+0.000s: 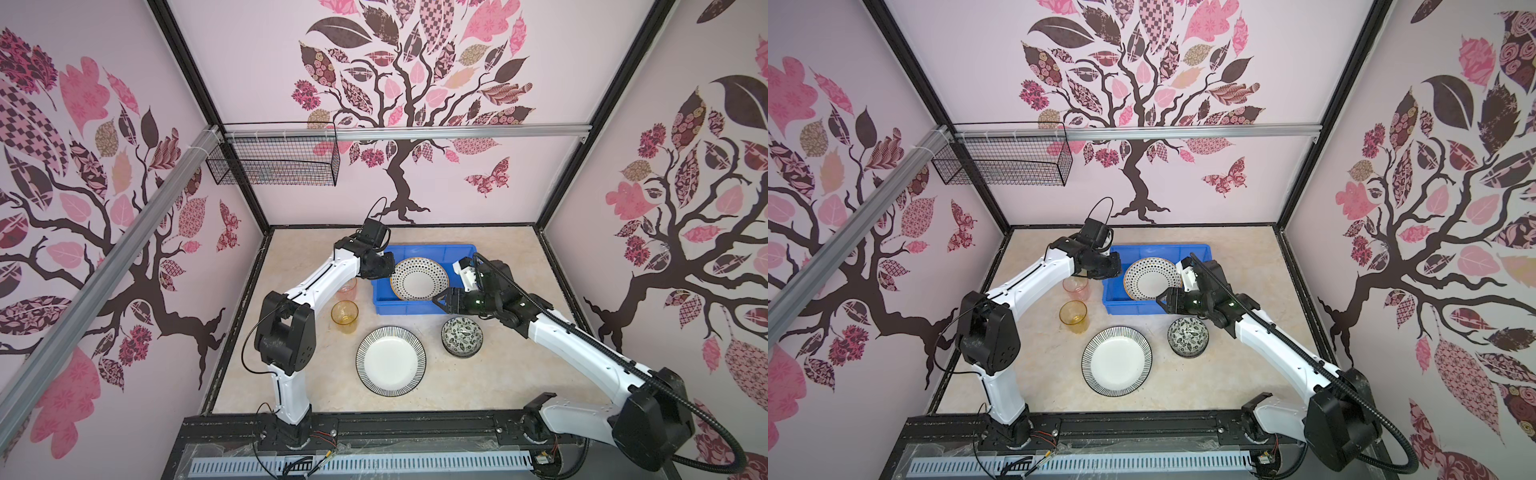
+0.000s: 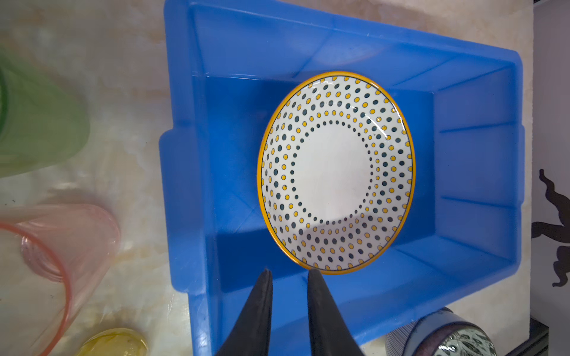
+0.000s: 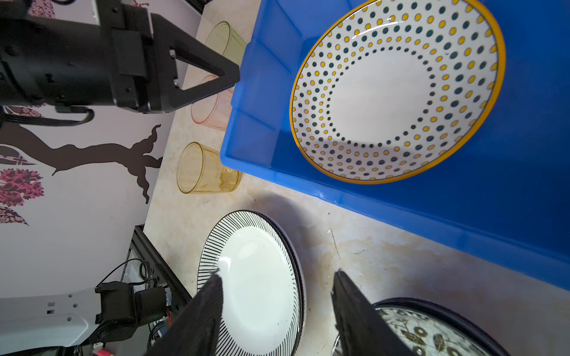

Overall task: Place the mixed dishes into the plastic bin
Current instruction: 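Lower the dotted plate flat into the bin and open the left gripper, then move the left gripper toward the striped plate while the right gripper follows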

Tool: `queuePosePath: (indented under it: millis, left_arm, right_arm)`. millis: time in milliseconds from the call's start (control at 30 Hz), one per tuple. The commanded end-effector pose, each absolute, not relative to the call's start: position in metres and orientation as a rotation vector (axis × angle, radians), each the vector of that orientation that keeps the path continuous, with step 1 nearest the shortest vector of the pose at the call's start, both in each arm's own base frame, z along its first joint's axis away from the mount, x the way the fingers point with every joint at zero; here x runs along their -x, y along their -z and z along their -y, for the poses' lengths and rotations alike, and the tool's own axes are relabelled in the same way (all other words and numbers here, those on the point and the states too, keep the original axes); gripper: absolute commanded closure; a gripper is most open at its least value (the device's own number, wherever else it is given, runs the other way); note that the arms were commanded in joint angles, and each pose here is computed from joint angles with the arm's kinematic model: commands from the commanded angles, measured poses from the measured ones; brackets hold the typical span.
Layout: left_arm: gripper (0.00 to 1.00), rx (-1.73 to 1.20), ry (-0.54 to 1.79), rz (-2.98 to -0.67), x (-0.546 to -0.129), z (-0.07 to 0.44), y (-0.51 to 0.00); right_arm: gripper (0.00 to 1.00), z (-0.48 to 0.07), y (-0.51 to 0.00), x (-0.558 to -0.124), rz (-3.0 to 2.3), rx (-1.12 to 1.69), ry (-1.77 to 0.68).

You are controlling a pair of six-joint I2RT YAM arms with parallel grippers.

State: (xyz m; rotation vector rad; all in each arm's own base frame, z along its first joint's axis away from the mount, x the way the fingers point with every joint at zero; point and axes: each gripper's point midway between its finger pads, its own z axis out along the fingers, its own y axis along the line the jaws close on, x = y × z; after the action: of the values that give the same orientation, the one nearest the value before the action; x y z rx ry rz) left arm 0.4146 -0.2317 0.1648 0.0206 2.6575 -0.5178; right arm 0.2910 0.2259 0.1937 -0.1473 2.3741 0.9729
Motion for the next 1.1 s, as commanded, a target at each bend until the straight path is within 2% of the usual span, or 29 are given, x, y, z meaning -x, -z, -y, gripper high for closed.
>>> queuePosePath:
  millis: [0, 300, 1067]
  left_arm:
    - [0.75, -0.056, 0.525, -2.621, -0.402, 0.227, -0.181]
    - [0.75, -0.091, 0.534, -2.593, -0.37, 0.212, -0.199]
    - [0.74, -0.12, 0.492, -2.754, -0.272, 0.169, -0.159]
  right_arm:
    - [0.41, -0.23, -0.204, -0.295, -2.361, 0.156, -0.968]
    - [0.43, -0.243, -0.2, -0.285, -2.376, 0.192, -0.987]
    - [0.49, -0.278, -0.167, -0.247, -2.461, 0.335, -0.993]
